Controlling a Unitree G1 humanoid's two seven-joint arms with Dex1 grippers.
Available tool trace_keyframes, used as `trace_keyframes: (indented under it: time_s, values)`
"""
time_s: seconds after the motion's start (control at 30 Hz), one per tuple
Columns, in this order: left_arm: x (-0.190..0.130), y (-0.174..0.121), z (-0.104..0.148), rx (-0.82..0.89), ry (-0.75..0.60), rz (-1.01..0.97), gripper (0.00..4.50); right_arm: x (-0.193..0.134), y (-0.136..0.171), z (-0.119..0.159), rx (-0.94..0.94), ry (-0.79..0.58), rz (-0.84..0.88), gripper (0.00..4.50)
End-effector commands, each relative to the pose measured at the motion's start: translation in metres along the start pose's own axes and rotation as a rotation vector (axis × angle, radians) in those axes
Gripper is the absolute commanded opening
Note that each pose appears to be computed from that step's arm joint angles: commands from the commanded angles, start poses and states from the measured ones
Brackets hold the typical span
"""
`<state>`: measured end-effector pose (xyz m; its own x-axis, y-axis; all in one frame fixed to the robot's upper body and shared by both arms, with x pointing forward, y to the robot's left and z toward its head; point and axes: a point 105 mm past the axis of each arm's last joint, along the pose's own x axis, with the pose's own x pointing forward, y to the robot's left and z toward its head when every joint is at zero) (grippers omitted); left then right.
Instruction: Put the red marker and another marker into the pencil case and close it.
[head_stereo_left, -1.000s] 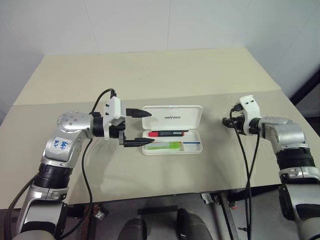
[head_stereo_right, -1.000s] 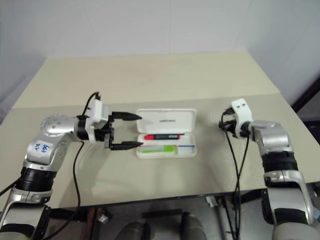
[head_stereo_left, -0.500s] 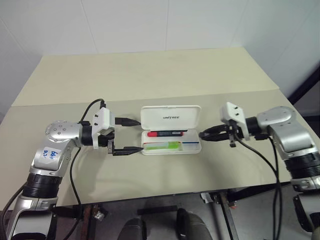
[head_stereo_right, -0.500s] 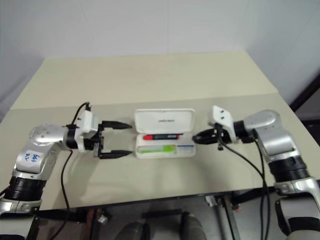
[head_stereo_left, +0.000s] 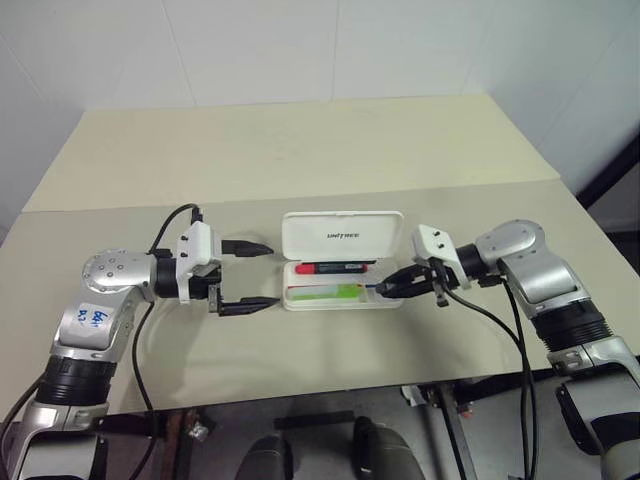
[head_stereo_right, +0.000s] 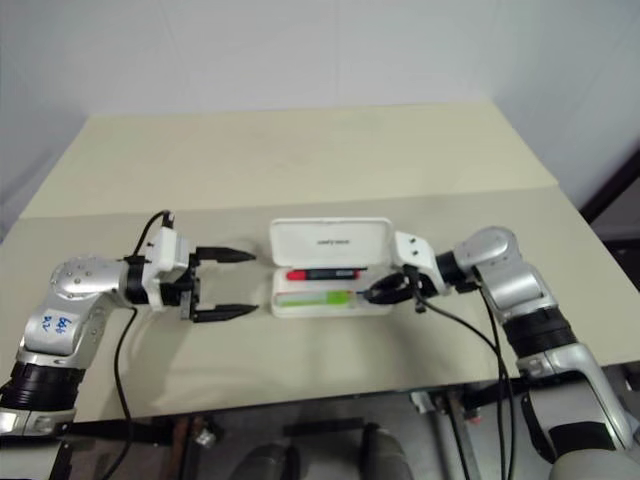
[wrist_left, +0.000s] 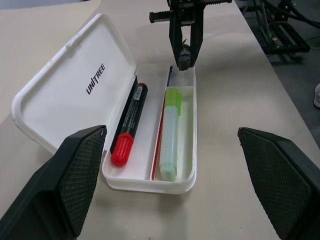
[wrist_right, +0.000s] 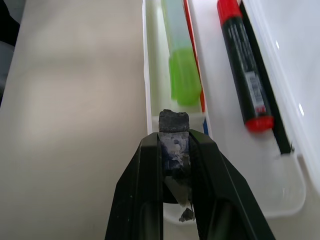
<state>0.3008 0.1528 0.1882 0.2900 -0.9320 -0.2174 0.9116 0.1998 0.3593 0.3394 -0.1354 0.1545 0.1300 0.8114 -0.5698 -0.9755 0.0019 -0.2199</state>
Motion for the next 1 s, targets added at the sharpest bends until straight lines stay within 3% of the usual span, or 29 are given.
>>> trace_keyframes:
  time_s: [0.03,0.27,0.67,0.77,1.0]
  values:
    - [-0.006,0.003,0.014,0.054,-0.019,0.024,4.50,-0.002,-0.002,0.005,-0.021,-0.009,0.009,0.38]
    - [-0.008,0.004,0.015,0.056,-0.017,0.024,4.50,0.002,-0.008,0.009,-0.016,-0.035,-0.012,0.38]
    - [-0.007,0.005,0.016,0.059,-0.021,0.024,4.50,-0.003,-0.010,0.014,-0.037,-0.052,-0.038,4.42]
    - [-0.007,0.005,0.016,0.060,-0.023,0.025,4.50,-0.009,-0.012,0.024,-0.068,-0.098,-0.073,4.47]
    - [-0.021,0.013,0.016,0.042,-0.031,0.072,4.50,-0.055,0.009,0.066,-0.145,-0.424,-0.180,4.47]
